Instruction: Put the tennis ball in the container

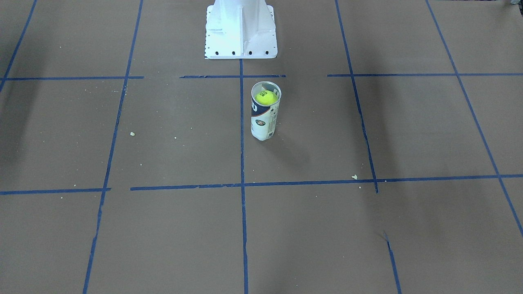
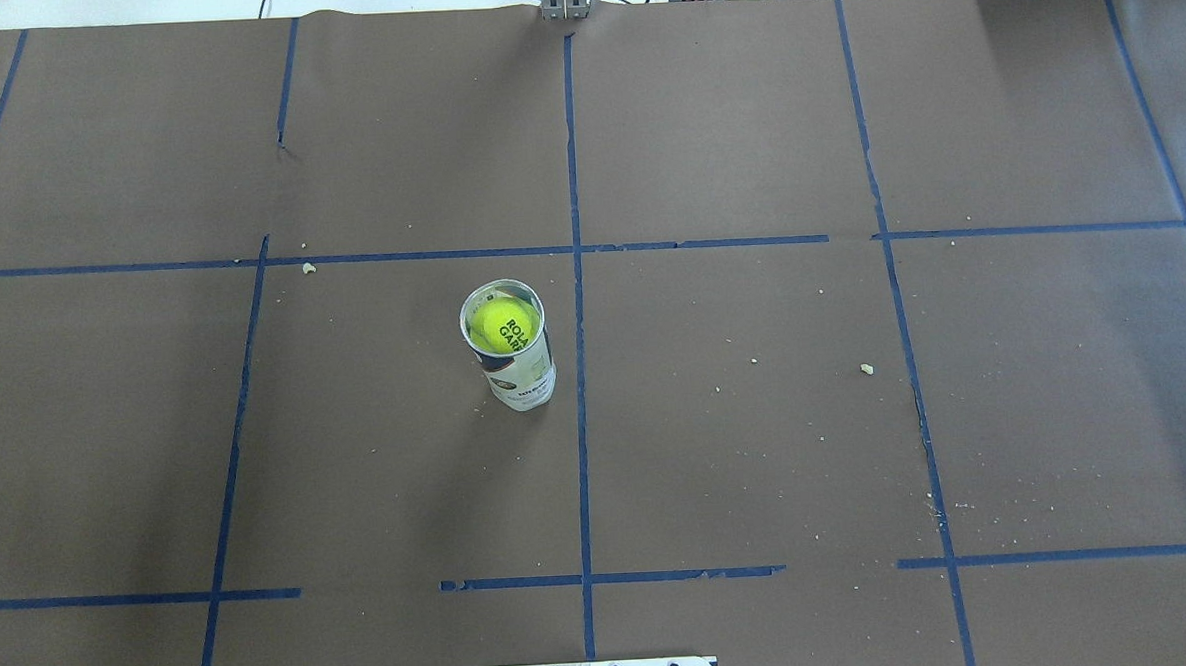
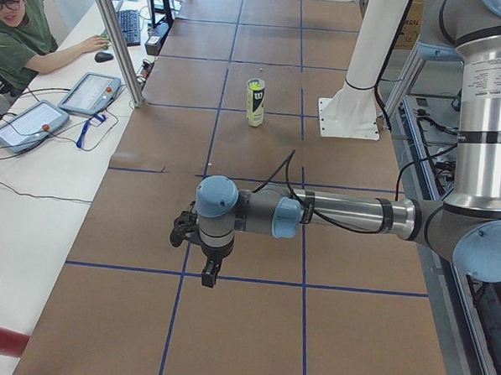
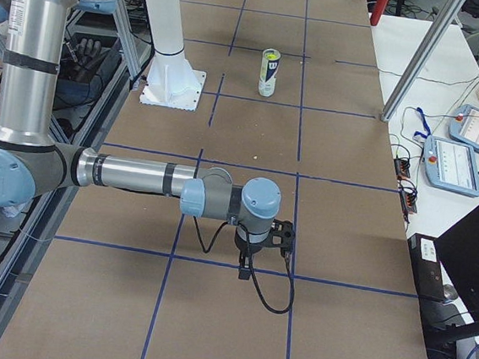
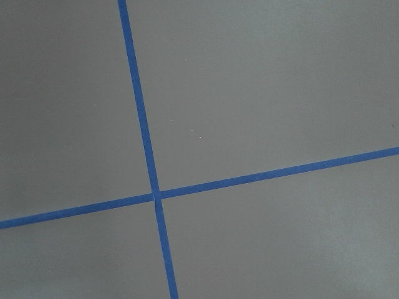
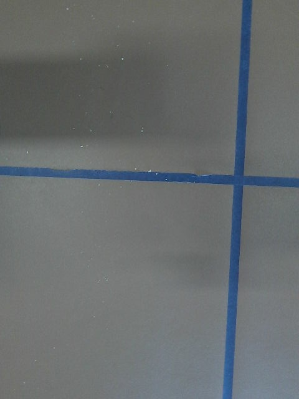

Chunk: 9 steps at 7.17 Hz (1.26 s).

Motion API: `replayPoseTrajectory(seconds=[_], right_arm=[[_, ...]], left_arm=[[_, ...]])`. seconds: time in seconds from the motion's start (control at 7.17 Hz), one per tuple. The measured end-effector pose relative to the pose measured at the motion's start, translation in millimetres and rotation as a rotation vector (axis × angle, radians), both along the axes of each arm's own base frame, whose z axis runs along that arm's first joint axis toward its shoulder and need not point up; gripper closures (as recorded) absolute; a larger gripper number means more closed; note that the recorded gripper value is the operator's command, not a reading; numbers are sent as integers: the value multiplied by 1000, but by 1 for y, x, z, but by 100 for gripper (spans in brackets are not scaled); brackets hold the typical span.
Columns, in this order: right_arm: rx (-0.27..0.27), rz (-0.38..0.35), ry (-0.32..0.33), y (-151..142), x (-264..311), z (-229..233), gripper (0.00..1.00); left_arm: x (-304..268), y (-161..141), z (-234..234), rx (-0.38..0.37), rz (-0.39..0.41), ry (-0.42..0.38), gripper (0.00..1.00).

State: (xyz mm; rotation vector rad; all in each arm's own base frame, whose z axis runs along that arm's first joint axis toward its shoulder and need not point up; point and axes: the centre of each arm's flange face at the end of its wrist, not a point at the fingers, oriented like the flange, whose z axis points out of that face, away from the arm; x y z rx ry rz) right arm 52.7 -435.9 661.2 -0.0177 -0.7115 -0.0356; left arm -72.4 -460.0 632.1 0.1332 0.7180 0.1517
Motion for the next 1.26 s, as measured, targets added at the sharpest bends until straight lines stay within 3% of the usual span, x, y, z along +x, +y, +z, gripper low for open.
replayPoseTrajectory(seconds=[1.26], right_arm=[[0,0,0,0,0,0,0]], left_arm=[[0,0,-3,6,0,4,0]])
